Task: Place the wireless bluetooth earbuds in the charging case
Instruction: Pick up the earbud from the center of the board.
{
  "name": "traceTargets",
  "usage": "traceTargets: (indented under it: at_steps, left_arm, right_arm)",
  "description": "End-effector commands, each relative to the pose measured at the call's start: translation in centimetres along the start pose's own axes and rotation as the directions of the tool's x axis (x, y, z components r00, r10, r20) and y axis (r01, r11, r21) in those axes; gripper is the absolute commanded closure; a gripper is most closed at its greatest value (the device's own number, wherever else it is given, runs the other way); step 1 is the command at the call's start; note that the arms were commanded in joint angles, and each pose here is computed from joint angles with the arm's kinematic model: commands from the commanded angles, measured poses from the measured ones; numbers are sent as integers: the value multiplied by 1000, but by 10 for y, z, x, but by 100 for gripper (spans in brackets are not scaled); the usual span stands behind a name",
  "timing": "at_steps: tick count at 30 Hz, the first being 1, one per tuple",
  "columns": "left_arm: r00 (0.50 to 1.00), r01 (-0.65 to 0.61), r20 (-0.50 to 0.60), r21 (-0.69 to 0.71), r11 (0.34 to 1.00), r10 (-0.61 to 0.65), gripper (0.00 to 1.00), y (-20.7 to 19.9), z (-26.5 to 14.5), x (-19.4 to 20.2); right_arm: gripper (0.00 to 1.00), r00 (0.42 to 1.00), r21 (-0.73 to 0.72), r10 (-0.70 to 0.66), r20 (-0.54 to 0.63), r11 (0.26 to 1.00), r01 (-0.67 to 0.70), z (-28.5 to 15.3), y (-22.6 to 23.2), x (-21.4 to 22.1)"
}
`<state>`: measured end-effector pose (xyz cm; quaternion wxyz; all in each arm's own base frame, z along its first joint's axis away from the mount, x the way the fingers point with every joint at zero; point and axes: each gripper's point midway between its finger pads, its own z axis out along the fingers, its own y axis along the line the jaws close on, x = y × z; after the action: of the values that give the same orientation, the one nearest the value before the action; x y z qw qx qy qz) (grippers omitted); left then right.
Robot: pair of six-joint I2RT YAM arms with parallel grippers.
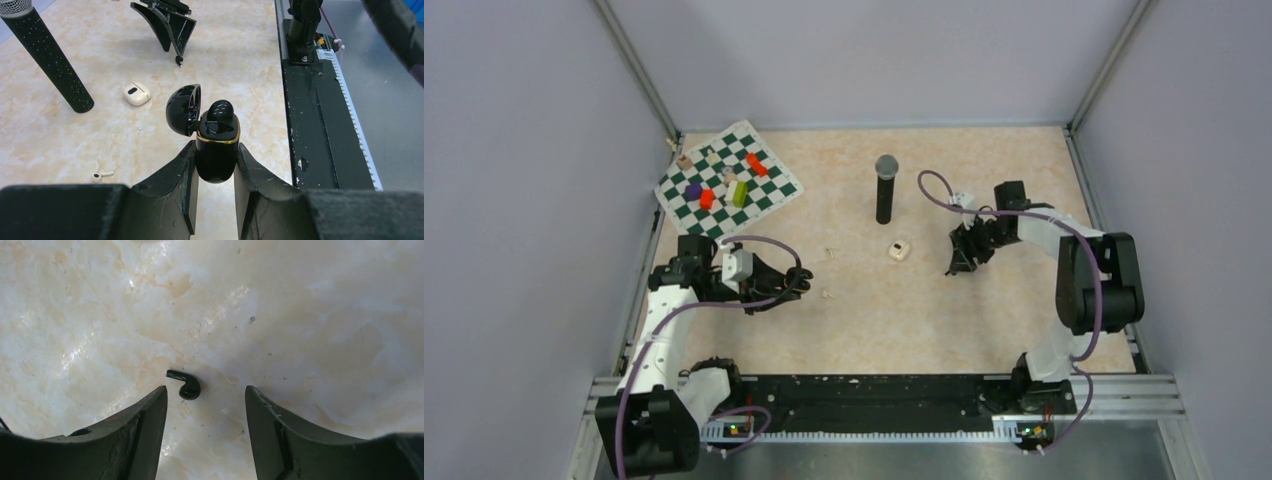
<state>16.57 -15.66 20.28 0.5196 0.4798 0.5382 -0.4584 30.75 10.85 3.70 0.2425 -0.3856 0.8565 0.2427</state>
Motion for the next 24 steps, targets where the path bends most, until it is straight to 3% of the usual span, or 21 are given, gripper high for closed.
traceTargets:
  at_steps: [1, 24]
  left_arm:
    - [988, -58, 144, 30, 998, 53, 100, -5, 3, -35]
    - [989, -53, 143, 30, 998, 48, 100, -4, 3, -34]
  right_arm:
    - [43, 988, -66, 149, 44, 987, -146, -5, -1, -11]
    - [60, 969, -140, 245, -19, 959, -246, 11, 7, 9]
